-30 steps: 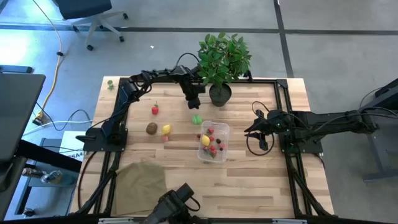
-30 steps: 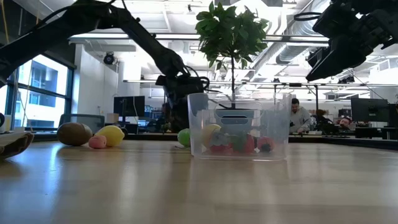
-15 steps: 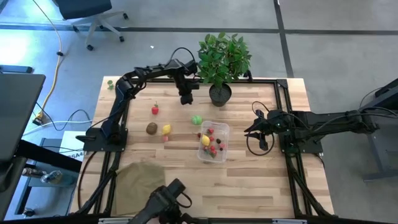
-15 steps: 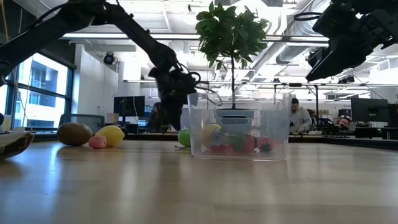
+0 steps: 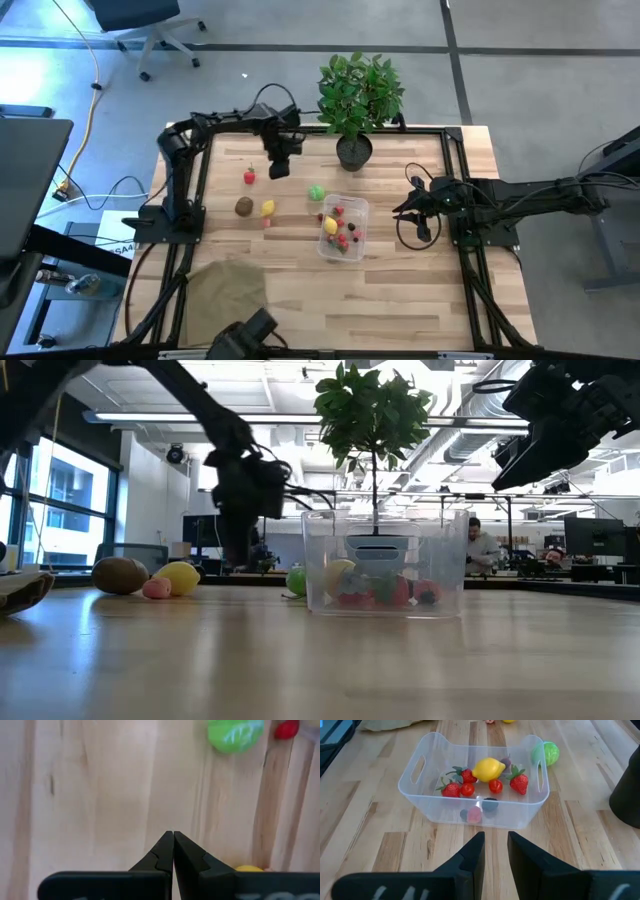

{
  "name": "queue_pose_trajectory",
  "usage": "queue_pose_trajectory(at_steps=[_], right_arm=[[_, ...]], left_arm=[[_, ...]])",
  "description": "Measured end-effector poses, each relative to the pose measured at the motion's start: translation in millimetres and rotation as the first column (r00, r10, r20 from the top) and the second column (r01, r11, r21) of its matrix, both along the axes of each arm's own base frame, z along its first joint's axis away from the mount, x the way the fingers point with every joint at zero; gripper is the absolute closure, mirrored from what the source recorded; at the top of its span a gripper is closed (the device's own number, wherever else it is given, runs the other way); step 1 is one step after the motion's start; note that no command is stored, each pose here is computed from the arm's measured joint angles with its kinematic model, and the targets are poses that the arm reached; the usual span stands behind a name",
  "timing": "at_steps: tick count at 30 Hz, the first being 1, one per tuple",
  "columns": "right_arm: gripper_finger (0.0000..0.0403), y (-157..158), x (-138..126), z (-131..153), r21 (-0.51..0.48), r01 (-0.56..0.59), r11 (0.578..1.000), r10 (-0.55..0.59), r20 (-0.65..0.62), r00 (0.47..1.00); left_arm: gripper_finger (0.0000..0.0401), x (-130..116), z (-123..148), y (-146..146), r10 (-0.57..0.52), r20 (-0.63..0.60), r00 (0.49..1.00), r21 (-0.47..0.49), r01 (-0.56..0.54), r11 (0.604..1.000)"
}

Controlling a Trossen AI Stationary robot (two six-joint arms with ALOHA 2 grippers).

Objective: Pick and placing Produce into tupperware
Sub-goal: Put the green cabbage into the transparent container

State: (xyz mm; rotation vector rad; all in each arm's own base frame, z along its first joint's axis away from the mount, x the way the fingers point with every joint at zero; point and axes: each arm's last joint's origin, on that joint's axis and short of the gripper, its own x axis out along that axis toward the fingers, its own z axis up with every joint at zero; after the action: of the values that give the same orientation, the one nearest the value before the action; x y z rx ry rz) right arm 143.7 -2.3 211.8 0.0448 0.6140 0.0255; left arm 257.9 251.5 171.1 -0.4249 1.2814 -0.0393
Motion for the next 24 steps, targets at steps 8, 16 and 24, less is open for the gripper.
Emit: queue_pose_trajectory(at_steps=[8, 16, 24], right_arm=[[0.0329, 0, 0, 0, 0.0, 0.0, 1.0, 0.0, 0.0, 1.0], [0.0329, 0, 0, 0, 0.0, 0.0, 1.0, 0.0, 0.0, 1.0], [0.0329, 0, 0, 0, 0.0, 0.0, 1.0, 0.0, 0.0, 1.0]], left_arm=[[0.0401, -33, -13, -38, 0.009, 0.14, 0.99, 0.126, -0.027, 0.992], [0.0401, -37, -13, -74, -0.147, 0.35, 0.925, 0.342, 0.02, 0.939], [0.0401, -20, -7, -97, -0.471, 0.374, 0.799, 0.547, 0.22, 0.808]])
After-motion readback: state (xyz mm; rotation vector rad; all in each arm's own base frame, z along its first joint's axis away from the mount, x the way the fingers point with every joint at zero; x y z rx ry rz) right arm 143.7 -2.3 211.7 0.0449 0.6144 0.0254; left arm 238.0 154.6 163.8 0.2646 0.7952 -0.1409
